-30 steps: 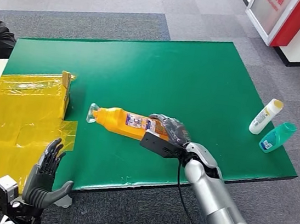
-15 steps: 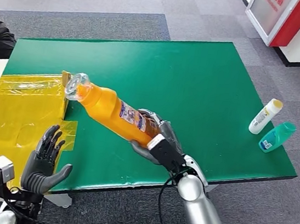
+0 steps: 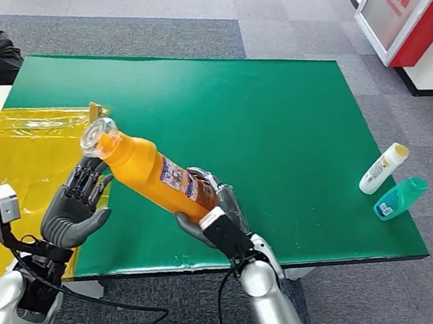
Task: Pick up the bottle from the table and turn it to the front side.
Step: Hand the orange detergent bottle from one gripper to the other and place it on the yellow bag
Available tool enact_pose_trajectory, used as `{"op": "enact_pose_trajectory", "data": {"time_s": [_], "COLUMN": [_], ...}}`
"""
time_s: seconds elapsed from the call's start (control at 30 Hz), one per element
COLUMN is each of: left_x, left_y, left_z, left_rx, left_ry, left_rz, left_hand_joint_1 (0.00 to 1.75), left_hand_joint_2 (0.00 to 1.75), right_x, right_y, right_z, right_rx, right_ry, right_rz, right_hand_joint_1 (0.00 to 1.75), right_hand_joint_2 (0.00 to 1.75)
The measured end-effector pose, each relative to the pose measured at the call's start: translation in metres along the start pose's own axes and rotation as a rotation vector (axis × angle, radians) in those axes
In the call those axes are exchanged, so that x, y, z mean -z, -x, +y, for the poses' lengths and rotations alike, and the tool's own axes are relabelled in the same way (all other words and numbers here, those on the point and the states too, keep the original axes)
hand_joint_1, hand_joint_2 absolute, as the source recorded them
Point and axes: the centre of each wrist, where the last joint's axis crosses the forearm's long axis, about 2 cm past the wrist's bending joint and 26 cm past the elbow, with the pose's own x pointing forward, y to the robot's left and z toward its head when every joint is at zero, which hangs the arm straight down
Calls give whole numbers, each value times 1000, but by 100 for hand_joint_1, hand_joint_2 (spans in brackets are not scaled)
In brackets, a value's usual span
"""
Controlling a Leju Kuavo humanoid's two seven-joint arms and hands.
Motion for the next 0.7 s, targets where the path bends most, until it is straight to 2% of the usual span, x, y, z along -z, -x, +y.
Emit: {"op": "enact_pose_trajectory", "data": {"time_s": [0.3,0.57,0.6,0.7], "left_x": [27,38,40,42], "left_y": [-9,-6,-6,-6], "left_z": [-1,9,10,13], "left_rx": [-69,-52,-53,-56], "left_ry": [140,216,220,231], "left_rz": [-12,25,27,35], "left_hand_joint_1": [0,0,6,113], "left_hand_joint_2": [175,175,175,175], "right_x": [0,1,1,2], "right_y": [9,12,11,9], "right_z": [24,45,47,50], "right_rx": [-106,-178,-179,-180], "right_ry": [-62,-130,-137,-152], "right_rz": [-3,-29,-32,-37], "right_hand_joint_1": [175,175,175,175], "right_hand_joint_2": [175,175,175,175]}}
